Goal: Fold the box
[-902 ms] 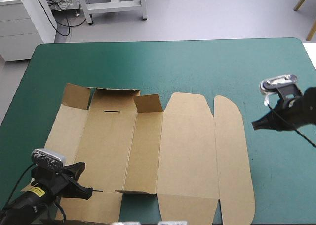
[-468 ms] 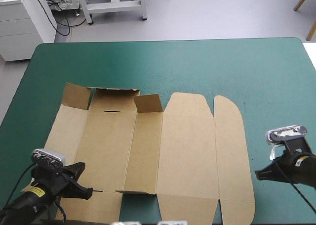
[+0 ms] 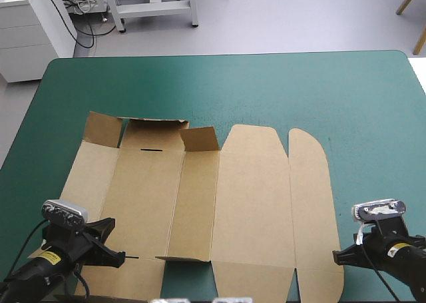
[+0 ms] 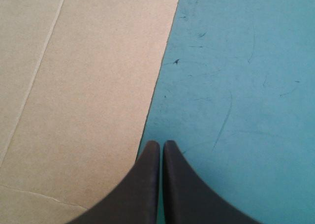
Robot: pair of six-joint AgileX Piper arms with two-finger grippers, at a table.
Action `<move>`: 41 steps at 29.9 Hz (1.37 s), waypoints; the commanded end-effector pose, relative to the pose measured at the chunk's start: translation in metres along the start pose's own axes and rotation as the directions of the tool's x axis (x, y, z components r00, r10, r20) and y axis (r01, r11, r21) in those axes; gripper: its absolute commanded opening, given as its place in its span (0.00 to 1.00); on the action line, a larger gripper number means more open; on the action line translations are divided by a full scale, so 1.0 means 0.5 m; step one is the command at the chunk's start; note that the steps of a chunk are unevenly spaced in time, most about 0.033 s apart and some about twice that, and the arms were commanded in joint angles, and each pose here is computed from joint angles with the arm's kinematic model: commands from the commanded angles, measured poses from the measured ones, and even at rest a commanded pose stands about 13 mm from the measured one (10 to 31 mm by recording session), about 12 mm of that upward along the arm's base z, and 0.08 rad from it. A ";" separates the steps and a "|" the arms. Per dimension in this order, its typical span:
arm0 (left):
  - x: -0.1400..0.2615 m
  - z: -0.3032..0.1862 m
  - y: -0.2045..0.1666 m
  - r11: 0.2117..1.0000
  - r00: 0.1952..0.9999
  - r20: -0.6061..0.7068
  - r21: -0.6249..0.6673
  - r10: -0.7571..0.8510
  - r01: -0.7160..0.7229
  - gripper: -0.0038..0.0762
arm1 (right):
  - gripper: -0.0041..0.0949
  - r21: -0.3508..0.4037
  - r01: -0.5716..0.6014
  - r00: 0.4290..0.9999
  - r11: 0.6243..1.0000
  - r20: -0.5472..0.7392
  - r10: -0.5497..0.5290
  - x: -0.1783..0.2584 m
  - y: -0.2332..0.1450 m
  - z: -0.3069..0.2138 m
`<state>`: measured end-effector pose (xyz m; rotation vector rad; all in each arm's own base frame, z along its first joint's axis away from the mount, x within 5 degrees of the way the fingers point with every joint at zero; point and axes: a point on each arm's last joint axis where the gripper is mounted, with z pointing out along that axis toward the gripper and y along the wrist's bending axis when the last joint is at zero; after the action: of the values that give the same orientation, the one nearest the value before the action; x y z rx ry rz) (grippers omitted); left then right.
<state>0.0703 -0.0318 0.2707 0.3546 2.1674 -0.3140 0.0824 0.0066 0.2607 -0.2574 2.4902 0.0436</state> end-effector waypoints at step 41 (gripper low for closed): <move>-0.257 0.047 0.306 0.835 0.883 0.013 -0.321 -0.468 0.447 0.04 | 0.04 0.006 -0.071 0.993 0.997 0.093 0.070 -0.019 -0.002 -0.009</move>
<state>0.2142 0.0721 0.3354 -0.2667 2.3825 -0.1959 0.0823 0.0073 0.2601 -0.1821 2.4692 0.0749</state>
